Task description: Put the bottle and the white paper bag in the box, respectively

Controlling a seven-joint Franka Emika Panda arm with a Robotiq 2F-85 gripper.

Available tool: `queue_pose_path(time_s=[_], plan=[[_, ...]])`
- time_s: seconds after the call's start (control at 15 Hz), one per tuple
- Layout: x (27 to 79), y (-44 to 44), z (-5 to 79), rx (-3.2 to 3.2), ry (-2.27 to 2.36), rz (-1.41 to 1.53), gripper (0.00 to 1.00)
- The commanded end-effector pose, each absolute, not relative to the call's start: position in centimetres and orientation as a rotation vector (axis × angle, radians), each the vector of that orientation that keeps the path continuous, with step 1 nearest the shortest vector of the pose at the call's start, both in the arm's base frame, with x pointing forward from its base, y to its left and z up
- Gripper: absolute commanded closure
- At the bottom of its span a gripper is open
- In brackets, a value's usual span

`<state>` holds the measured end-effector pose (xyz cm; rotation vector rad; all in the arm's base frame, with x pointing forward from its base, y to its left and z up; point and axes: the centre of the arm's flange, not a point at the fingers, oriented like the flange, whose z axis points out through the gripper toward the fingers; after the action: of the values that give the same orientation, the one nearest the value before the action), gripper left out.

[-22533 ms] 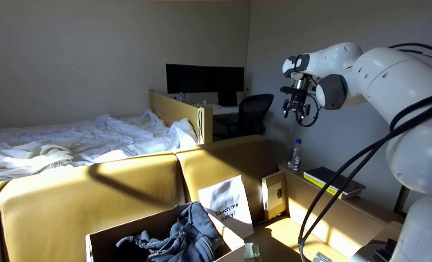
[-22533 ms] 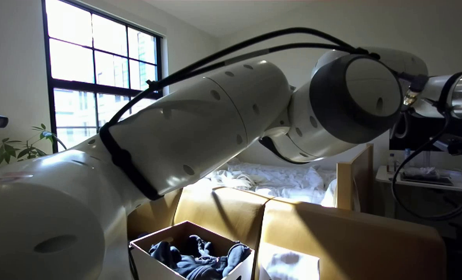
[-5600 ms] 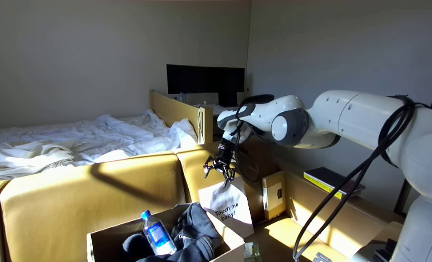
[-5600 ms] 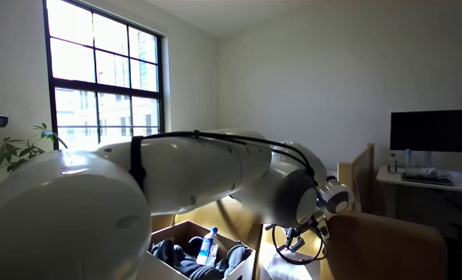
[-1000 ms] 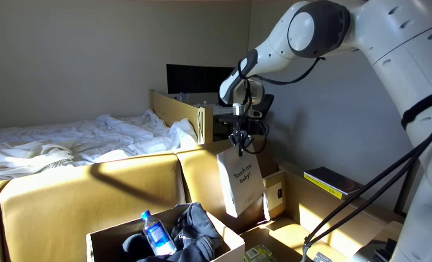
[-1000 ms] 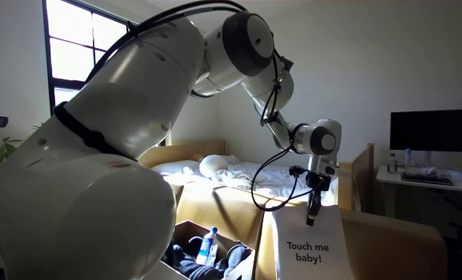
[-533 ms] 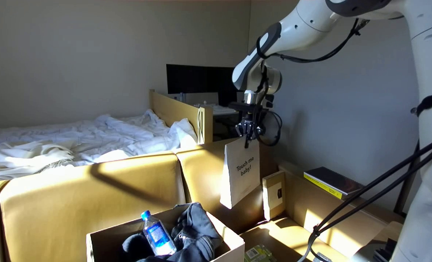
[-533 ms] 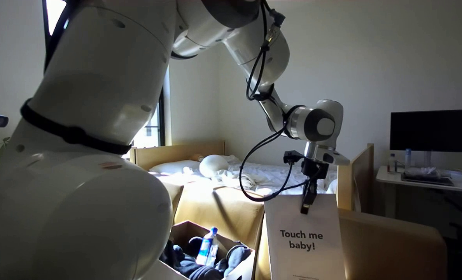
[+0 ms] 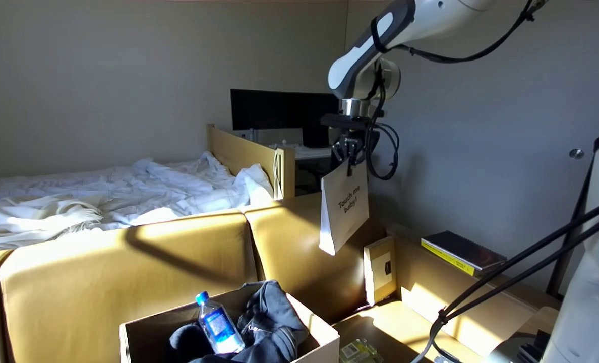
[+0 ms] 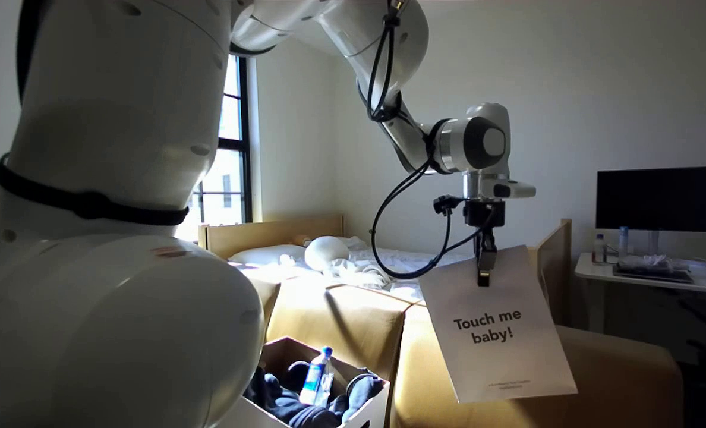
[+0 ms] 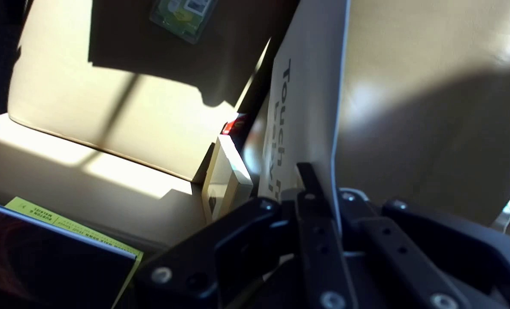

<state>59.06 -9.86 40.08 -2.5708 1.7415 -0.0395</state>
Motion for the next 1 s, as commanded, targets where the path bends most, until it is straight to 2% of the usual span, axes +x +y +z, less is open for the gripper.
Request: queue_pose_path(time_s=[0.0,0.2,0.33,0.6,0.93], plan=[[56.4,-7.5,49.4,-2.55,1.78,-0.307,1.0],[56.1,-1.6,54.8,-2.577,1.579,-0.365,1.0],[56.5,3.3,55.1,-2.591,1.423,-0.326,1.0],[57.8,10.7,50.1,-2.54,1.23,-0.063,1.0],[59.1,15.3,38.8,-2.503,1.117,0.374,1.0]])
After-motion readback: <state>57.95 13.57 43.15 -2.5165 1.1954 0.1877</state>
